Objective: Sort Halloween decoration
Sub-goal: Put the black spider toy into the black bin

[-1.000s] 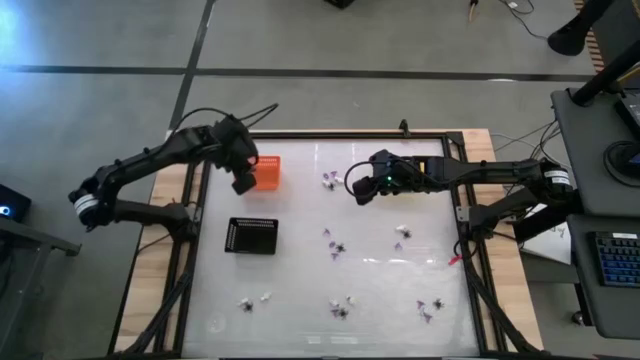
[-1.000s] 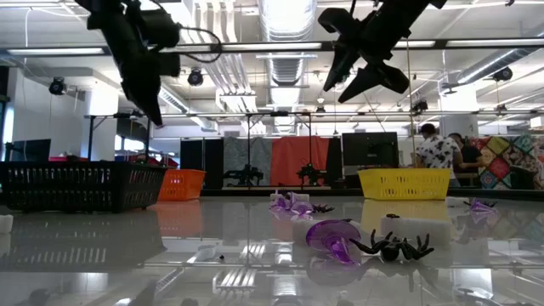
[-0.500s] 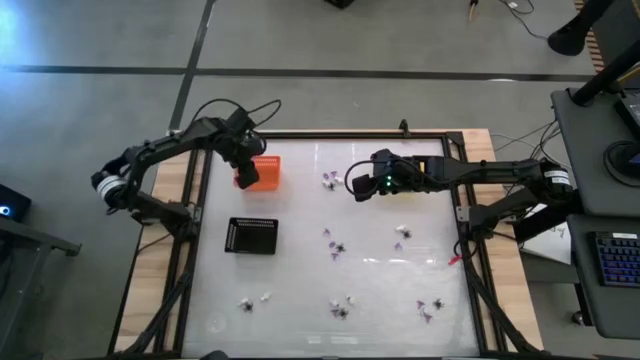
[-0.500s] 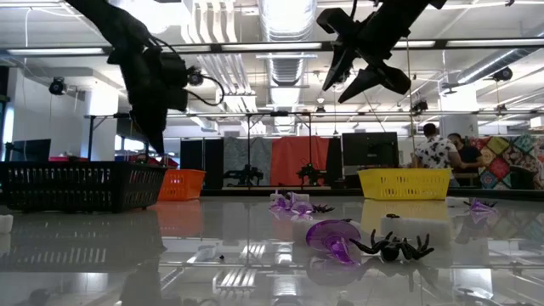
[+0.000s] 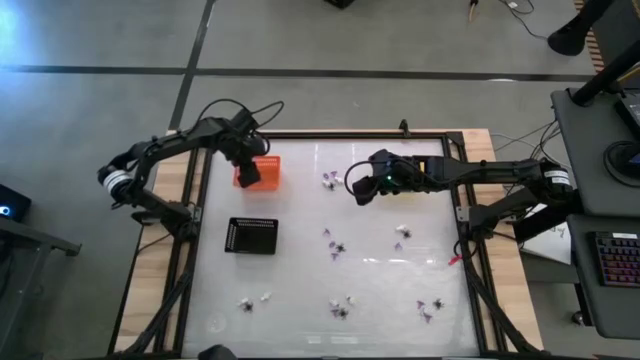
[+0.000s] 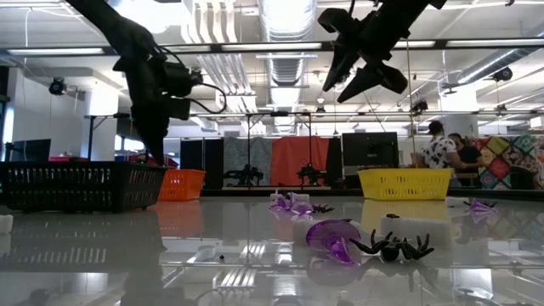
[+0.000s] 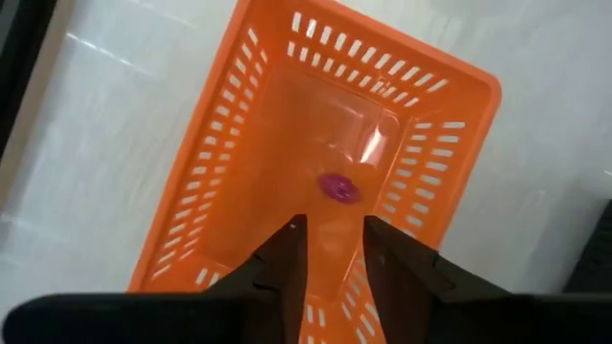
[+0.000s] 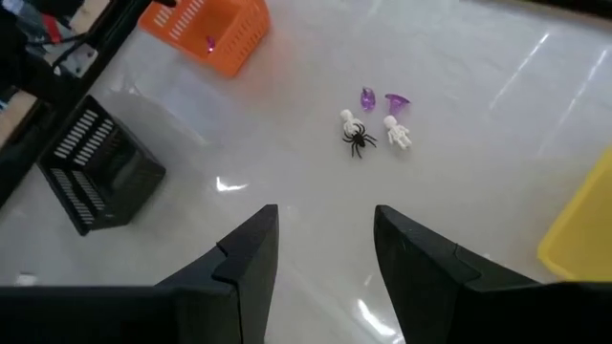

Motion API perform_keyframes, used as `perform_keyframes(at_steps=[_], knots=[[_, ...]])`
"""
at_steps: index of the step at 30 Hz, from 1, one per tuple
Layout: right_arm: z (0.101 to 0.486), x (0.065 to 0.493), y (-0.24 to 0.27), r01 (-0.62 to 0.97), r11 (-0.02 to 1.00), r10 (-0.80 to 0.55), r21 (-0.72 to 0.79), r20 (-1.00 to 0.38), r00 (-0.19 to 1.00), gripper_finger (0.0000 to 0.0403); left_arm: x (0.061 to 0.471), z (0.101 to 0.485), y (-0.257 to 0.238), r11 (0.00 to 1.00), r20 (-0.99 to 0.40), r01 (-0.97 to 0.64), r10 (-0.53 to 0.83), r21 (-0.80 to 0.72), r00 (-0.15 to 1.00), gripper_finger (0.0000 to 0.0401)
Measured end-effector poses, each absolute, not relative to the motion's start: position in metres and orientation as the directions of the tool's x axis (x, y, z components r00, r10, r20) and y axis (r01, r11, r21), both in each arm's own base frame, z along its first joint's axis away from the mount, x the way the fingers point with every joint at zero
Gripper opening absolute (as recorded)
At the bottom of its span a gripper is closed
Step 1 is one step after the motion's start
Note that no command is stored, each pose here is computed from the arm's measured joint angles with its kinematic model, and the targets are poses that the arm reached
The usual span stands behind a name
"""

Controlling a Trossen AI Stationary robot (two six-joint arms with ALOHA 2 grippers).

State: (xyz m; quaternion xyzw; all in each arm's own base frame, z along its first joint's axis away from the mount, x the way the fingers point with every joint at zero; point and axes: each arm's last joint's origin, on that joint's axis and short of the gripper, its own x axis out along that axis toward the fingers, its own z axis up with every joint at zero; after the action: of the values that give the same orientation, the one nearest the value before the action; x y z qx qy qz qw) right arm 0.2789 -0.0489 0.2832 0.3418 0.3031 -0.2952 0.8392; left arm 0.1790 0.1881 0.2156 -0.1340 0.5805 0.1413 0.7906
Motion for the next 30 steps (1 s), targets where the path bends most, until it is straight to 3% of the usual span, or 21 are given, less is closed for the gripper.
perform_keyframes(at_steps=[7, 13, 20, 30], knots=[[0.283, 0.278, -0.054, 0.683, 0.650, -0.305, 0.332, -0.710, 0.635, 0.0164, 0.168, 0.231, 0.173, 0.911, -0.947, -0.390, 0.002, -0.131, 0.321, 0.0098], [0.284, 0.277, -0.058, 0.741, 0.603, -0.398, 0.297, -0.693, 0.601, 0.0164, 0.159, 0.250, 0.158, 0.890, -0.908, -0.394, -0.051, -0.231, 0.417, 0.0098], [0.284, 0.277, -0.059, 0.749, 0.586, -0.401, 0.309, -0.692, 0.600, 0.0164, 0.150, 0.268, 0.141, 0.891, -0.884, -0.390, -0.026, -0.232, 0.467, 0.0098], [0.278, 0.274, -0.052, 0.751, 0.601, -0.377, 0.274, -0.732, 0.568, 0.0164, 0.144, 0.290, 0.114, 0.890, -0.800, -0.311, -0.092, -0.333, 0.593, 0.0098]])
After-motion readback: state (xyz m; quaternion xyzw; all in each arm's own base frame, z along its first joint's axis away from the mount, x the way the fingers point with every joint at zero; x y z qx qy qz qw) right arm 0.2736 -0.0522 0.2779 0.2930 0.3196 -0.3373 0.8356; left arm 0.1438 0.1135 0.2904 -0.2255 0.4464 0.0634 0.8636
